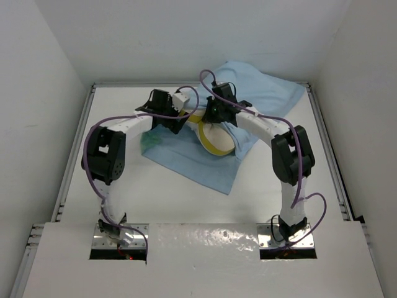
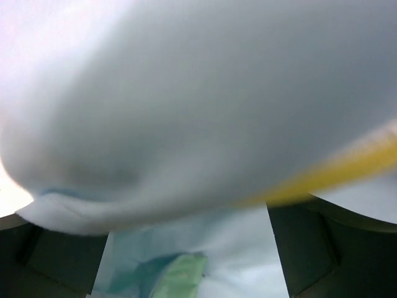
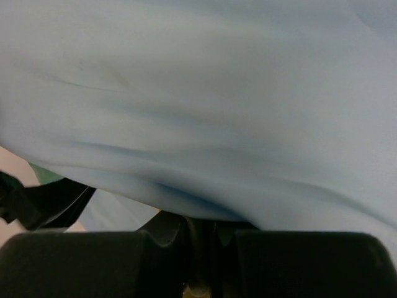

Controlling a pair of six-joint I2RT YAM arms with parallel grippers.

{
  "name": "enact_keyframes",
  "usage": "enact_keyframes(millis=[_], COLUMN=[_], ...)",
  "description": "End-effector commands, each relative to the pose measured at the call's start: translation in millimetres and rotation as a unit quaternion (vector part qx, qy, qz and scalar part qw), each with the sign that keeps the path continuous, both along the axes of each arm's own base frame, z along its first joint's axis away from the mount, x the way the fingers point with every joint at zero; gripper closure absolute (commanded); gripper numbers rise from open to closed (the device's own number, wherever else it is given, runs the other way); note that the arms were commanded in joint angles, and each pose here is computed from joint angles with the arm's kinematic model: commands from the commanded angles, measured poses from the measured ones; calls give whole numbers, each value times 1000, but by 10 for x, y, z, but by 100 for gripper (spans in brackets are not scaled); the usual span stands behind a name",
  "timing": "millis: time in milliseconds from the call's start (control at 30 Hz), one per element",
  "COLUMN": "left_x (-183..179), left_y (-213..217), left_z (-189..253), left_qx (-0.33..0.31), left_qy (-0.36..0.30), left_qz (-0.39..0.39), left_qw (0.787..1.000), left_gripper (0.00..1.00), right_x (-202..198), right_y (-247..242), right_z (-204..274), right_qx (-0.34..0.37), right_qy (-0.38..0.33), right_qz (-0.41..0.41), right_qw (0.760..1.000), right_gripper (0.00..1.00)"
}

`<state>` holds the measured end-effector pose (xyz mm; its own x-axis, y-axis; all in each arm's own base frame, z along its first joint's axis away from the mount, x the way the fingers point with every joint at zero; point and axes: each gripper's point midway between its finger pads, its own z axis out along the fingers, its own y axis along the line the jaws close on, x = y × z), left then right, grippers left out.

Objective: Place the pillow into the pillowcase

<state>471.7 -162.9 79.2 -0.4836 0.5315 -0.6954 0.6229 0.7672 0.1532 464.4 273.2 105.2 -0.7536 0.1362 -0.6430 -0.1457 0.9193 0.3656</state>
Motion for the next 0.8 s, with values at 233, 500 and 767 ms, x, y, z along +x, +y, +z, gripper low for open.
enact_keyframes(millis=[233,500,767], left_x=[183,323,-112], left_y=[27,172,204], left_z=[-640,-805,349], left_qx=[26,22,-132], left_qy=[102,128,107], left_qz=[-27,9,-102], left_qw=[994,992,980], left_gripper=[17,100,100], right_x=[226,221,571], right_y=[0,-19,-192], right_z=[764,787,872], right_qx=[42,37,-27], right_qy=[-96,-98,-115], right_qz=[1,1,-60], right_qw=[995,994,991], right_gripper=[100,100,100])
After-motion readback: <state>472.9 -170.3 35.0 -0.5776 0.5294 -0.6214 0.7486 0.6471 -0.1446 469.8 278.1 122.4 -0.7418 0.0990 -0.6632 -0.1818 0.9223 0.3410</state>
